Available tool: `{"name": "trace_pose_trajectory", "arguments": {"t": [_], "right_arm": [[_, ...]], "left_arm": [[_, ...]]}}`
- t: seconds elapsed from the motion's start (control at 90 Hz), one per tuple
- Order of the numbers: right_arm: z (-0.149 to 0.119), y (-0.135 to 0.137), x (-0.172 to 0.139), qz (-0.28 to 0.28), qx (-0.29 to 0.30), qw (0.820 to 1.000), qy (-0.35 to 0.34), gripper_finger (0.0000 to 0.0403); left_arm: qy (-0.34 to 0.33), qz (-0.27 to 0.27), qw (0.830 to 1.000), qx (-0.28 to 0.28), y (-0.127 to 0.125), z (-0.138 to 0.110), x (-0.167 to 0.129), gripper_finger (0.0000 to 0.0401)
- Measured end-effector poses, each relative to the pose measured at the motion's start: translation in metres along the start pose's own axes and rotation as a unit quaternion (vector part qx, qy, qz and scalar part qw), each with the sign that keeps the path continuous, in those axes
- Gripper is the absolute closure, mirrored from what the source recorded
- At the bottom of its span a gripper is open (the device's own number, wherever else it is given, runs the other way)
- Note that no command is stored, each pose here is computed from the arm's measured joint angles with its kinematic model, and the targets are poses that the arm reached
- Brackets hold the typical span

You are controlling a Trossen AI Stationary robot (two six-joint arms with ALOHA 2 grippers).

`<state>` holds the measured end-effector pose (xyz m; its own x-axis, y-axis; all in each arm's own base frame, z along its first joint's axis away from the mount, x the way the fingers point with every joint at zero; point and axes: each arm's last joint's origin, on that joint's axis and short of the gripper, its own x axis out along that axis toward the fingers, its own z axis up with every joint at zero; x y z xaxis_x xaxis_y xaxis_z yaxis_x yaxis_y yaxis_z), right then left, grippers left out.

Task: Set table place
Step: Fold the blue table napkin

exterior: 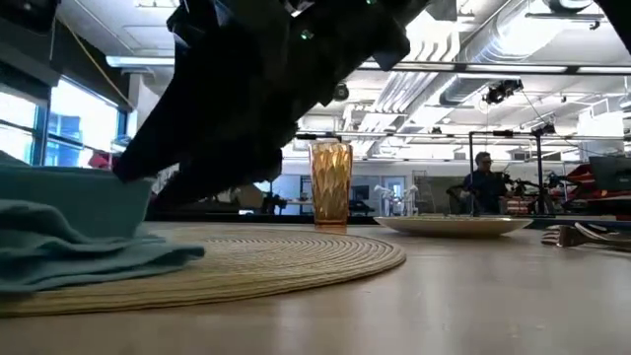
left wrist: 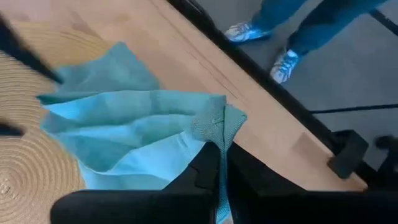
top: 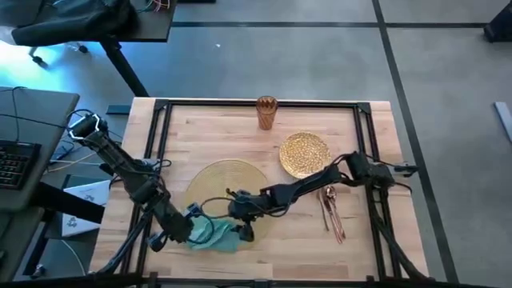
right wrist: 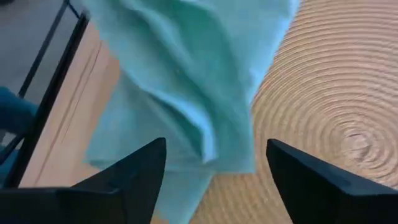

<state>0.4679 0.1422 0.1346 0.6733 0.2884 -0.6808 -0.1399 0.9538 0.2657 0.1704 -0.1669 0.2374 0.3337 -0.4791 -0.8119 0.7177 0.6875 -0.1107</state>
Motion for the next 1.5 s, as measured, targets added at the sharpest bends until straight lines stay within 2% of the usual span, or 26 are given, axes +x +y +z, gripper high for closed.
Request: {"name": "trace_pose_trajectory", "arguments": {"t": [0.233, 0.333, 0.456, 0.556, 0.722, 0.9, 1.022, 1.122, 1.222, 1.422, 1.5], "right_arm": [[-0.011, 0.001, 0.016, -0.016, 0.094, 0.995, -0.010, 0.0168], [-0.010, 0.001, 0.020, -0.014, 0.096, 0.995, -0.032, 0.0161], [-0.011, 0.000, 0.020, -0.057, 0.118, 0.991, -0.040, 0.0162], [-0.010, 0.003, 0.020, -0.062, 0.112, 0.991, -0.050, 0.0168], [-0.001, 0.008, 0.018, -0.059, 0.055, 0.995, -0.063, 0.0169], [-0.010, -0.003, 0.032, -0.041, 0.062, 0.996, -0.049, 0.0163], [-0.009, -0.003, 0.035, -0.035, 0.041, 0.997, -0.049, 0.0170], [-0.010, 0.004, 0.035, -0.067, 0.001, 0.997, -0.036, 0.0197], [-0.013, 0.007, 0.035, -0.082, -0.020, 0.996, -0.026, 0.0245], [-0.013, 0.008, 0.034, -0.079, -0.013, 0.997, -0.022, 0.0375], [-0.006, 0.011, 0.029, -0.075, -0.001, 0.997, -0.017, 0.0394]], "left_arm": [[0.002, 0.002, 1.000, -0.011, -0.001, -0.001, 0.001, 0.0401], [0.002, 0.004, 1.000, -0.011, -0.001, -0.001, 0.001, 0.0401], [0.001, 0.006, 1.000, -0.021, -0.001, -0.001, 0.001, 0.0401], [0.001, 0.007, 1.000, -0.024, -0.001, -0.001, 0.001, 0.0401], [0.001, 0.008, 1.000, -0.024, -0.001, -0.001, 0.001, 0.0401], [0.001, 0.010, 0.999, -0.037, 0.000, -0.001, 0.001, 0.0401], [0.000, 0.010, 0.999, -0.037, 0.000, -0.001, 0.001, 0.0401], [0.000, 0.011, 0.999, -0.037, 0.000, -0.001, 0.001, 0.0401], [0.000, 0.013, 0.999, -0.039, 0.000, -0.001, 0.001, 0.0401], [-0.001, 0.022, 0.998, -0.064, 0.000, -0.001, 0.001, 0.0401], [-0.003, 0.033, 0.996, -0.084, 0.001, 0.000, 0.000, 0.0401]]}}
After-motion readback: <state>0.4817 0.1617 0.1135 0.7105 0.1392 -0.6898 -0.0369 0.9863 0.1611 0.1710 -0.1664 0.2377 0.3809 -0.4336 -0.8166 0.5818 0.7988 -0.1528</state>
